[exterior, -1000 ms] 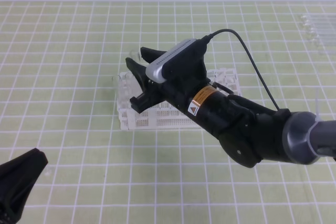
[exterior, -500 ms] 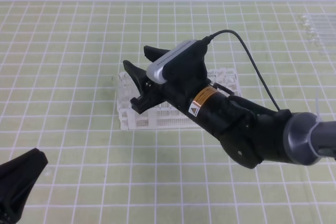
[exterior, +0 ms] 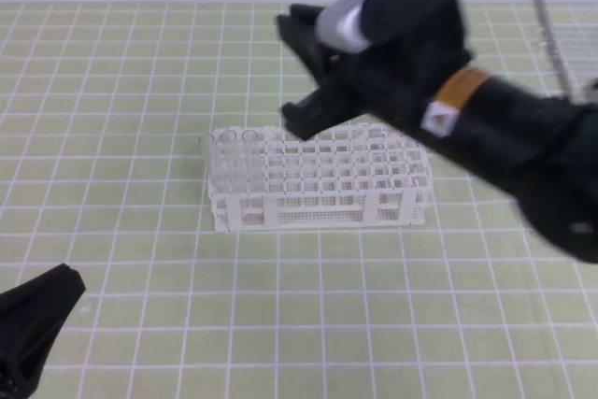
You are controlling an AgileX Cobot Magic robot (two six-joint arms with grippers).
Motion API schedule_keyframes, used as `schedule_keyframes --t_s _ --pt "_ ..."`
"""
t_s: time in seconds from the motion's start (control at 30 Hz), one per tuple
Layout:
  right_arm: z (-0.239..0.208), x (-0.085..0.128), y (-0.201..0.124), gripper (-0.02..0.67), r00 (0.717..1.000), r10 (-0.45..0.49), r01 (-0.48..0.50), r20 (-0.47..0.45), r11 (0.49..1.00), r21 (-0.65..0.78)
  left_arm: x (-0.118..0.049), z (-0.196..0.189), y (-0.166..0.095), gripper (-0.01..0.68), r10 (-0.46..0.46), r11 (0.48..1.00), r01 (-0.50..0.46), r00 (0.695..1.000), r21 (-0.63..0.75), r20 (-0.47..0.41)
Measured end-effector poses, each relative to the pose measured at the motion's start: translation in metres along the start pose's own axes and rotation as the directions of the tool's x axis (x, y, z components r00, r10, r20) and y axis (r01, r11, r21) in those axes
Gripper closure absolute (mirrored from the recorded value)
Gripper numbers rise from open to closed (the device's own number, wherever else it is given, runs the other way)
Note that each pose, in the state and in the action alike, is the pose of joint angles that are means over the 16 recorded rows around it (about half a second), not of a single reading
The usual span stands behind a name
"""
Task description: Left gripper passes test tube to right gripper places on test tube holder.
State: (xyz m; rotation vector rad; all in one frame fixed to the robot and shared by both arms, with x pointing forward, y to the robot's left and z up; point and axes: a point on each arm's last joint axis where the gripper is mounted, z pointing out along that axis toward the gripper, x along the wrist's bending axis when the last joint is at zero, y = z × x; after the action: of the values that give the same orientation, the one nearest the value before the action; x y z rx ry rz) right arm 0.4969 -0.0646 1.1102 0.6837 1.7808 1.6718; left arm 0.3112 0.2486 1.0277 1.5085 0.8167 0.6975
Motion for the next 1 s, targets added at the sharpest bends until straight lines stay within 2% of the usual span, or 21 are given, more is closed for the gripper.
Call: schedule_keyframes --t_s 0.2,0.47,0.7,1.0 --pt "-0.049 -0.02 0.025 0.633 0.996 -0.052 0.043 0.072 0.992 0.12 0.0 0.0 0.0 0.674 -0.005 1.0 0.005 1.0 -0.002 0.002" --pt "-0.118 -0.056 0.015 0.664 0.967 -0.074 0.035 0.244 0.987 0.159 0.0 0.0 0.0 0.674 0.0 1.0 0.0 1.0 0.0 -0.001" --pt "-0.181 -0.069 -0.02 0.666 0.907 -0.018 -0.025 0.421 0.995 0.097 0.001 0.0 0.0 0.674 0.011 1.0 -0.011 1.0 0.004 -0.007" --pt "-0.252 -0.055 -0.071 0.666 0.806 0.07 -0.143 0.588 0.987 0.079 0.001 0.0 0.0 0.673 0.009 1.0 -0.009 1.0 0.003 -0.006"
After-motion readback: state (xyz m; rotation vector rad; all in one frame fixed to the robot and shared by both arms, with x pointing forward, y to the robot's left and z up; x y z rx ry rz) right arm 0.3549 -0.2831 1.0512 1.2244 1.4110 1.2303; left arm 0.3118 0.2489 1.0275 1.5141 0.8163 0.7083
